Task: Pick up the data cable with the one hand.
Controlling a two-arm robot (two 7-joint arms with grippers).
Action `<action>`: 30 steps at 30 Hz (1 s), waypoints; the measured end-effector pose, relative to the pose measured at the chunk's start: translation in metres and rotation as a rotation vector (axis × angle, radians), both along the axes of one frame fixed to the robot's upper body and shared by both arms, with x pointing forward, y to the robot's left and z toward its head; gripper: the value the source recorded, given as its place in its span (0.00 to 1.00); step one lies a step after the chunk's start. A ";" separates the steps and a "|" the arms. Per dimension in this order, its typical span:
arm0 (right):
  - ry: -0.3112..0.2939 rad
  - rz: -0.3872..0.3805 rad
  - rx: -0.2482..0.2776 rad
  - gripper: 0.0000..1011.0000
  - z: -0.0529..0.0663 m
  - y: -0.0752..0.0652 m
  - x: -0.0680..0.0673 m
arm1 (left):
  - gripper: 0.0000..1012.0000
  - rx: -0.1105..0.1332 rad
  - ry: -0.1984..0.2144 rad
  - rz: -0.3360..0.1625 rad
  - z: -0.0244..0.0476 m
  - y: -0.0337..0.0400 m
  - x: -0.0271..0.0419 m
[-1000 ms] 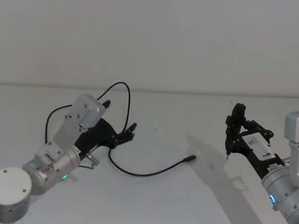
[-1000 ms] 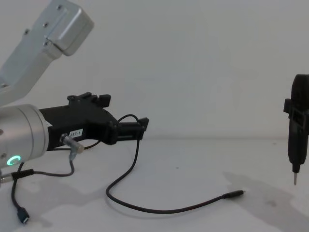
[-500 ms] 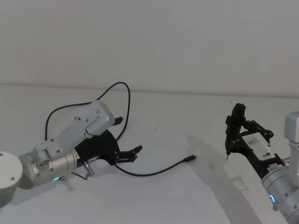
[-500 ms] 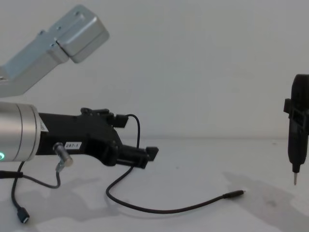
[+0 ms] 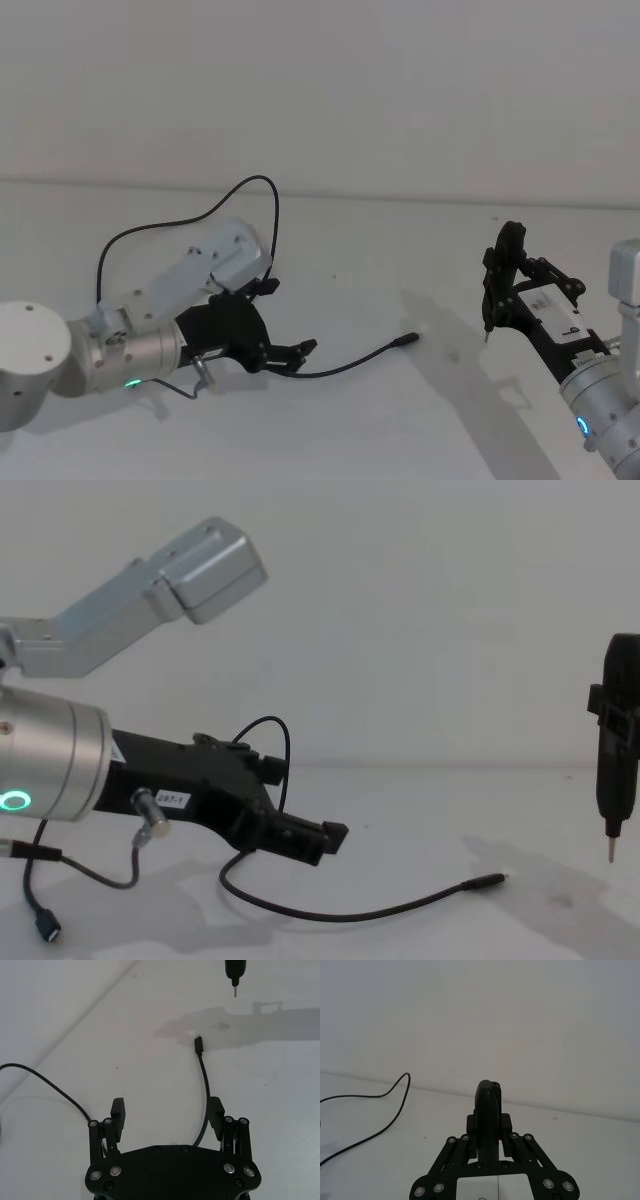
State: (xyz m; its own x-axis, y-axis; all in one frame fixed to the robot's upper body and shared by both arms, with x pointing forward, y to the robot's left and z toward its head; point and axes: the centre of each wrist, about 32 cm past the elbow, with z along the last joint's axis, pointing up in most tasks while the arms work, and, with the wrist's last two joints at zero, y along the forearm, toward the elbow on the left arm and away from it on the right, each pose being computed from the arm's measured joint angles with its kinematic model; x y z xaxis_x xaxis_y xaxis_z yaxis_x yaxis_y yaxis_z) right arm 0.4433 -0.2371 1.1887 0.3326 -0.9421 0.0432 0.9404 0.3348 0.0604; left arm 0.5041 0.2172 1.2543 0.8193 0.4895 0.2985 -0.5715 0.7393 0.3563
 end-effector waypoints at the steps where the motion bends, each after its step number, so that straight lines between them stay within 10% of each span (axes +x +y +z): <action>1: 0.000 0.000 0.000 0.27 0.000 0.000 0.000 | 0.99 0.000 0.000 0.000 0.0000 0.0000 0.0000; 30: 0.000 0.000 0.000 0.27 0.000 0.000 0.000 | 0.99 0.098 0.082 0.007 -0.0106 -0.0333 0.0158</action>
